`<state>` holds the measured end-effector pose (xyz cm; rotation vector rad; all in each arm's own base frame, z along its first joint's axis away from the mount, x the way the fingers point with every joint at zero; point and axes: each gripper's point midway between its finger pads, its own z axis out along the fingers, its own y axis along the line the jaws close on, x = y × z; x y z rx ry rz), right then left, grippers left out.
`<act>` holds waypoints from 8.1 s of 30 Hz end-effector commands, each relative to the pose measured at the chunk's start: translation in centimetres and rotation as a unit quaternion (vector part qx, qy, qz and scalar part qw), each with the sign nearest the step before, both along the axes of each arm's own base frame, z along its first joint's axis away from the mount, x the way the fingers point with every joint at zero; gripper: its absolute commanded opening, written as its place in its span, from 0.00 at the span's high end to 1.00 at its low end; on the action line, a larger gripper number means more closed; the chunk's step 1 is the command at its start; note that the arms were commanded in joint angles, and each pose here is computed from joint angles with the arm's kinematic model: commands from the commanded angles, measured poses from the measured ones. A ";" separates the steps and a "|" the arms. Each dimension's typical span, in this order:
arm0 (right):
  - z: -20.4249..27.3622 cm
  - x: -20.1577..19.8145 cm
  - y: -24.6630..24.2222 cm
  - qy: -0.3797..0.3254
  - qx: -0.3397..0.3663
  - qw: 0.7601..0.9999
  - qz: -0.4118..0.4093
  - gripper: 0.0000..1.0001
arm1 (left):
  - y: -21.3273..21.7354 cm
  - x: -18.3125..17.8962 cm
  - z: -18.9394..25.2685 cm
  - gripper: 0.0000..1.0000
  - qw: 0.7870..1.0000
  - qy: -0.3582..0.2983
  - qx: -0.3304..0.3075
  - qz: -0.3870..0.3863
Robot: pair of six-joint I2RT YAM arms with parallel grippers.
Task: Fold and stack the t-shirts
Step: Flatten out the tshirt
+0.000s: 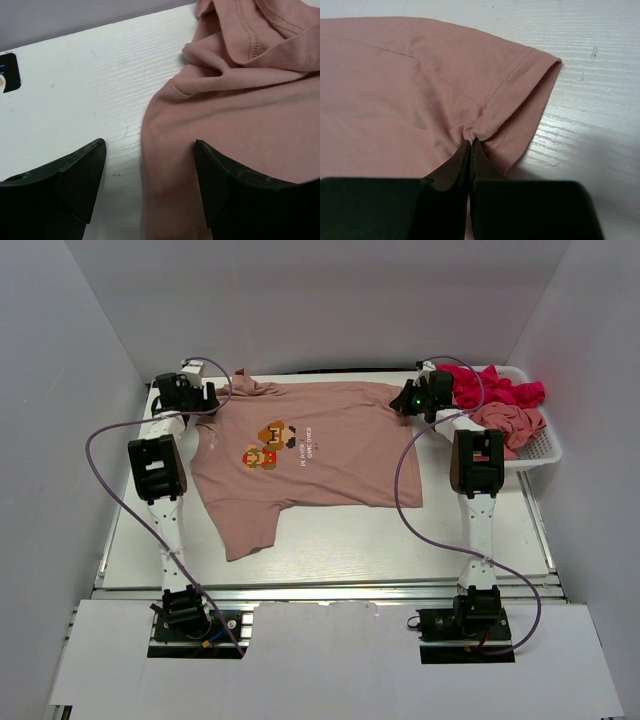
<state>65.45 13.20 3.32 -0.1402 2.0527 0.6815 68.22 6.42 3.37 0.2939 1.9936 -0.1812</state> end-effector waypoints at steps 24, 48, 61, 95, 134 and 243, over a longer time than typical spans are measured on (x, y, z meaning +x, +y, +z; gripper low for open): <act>2.7 2.1 0.7 -0.049 0.009 0.999 0.001 1.00 | -3.1 2.3 2.7 0.93 0.994 -0.037 -0.101 -0.019; 11.9 2.6 -1.7 -0.131 -0.018 0.991 -0.023 1.00 | -1.0 0.3 11.4 1.00 0.998 -0.067 -0.021 -0.008; 14.1 1.7 -2.5 -0.143 -0.014 0.989 -0.025 1.00 | -1.2 -0.4 15.0 1.00 0.996 -0.085 -0.016 -0.007; 41.2 -6.8 -4.7 -0.301 0.036 0.952 -0.036 1.00 | -2.6 -12.2 45.1 1.00 0.960 -0.279 0.021 -0.004; 54.7 -42.4 -4.8 -0.343 0.117 0.928 -0.083 1.00 | -9.2 -53.2 63.0 1.00 0.879 -0.475 0.019 0.043; 13.8 -32.4 -1.3 0.022 -0.041 0.982 -0.186 0.10 | 3.8 -42.7 7.7 0.02 0.952 0.304 0.011 0.031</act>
